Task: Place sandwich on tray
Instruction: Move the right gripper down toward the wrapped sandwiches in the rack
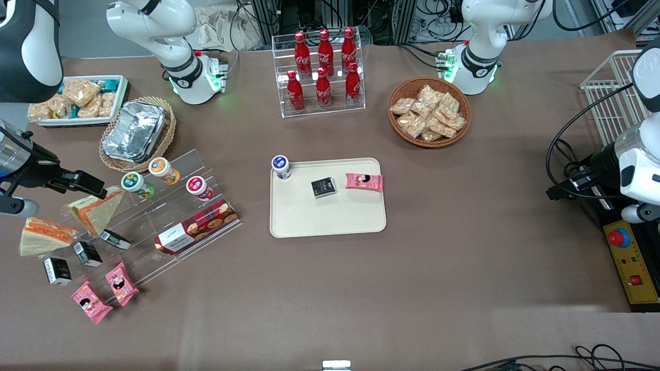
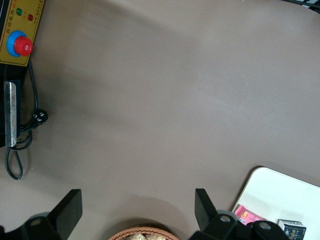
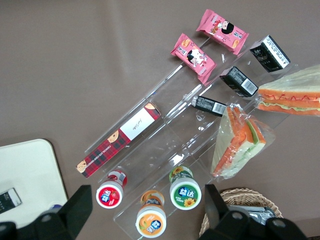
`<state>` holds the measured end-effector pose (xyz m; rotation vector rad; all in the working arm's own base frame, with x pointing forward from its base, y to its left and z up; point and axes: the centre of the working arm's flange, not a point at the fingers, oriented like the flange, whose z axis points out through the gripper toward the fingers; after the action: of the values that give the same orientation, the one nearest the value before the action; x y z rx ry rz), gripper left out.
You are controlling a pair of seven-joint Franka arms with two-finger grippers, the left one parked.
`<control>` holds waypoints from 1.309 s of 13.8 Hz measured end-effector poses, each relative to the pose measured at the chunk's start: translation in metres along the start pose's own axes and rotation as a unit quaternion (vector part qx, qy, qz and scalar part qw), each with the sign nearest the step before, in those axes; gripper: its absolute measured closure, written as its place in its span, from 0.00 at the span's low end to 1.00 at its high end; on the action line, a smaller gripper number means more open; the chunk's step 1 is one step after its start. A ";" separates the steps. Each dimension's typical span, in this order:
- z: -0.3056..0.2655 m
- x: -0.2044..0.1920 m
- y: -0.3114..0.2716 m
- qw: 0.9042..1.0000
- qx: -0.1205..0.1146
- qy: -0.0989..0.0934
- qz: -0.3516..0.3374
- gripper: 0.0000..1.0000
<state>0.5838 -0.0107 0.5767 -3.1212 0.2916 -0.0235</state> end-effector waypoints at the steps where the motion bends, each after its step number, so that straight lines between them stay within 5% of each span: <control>1: 0.000 0.000 0.000 1.000 0.000 0.000 -0.002 0.00; 10: -0.001 0.001 0.005 1.000 -0.006 0.003 -0.002 0.00; 14: -0.006 0.008 0.018 0.998 -0.052 0.033 -0.006 0.00; 18: -0.007 0.015 0.052 0.997 -0.054 0.046 0.023 0.00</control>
<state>0.5891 -0.0647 0.5840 -3.2255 0.3797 -0.1561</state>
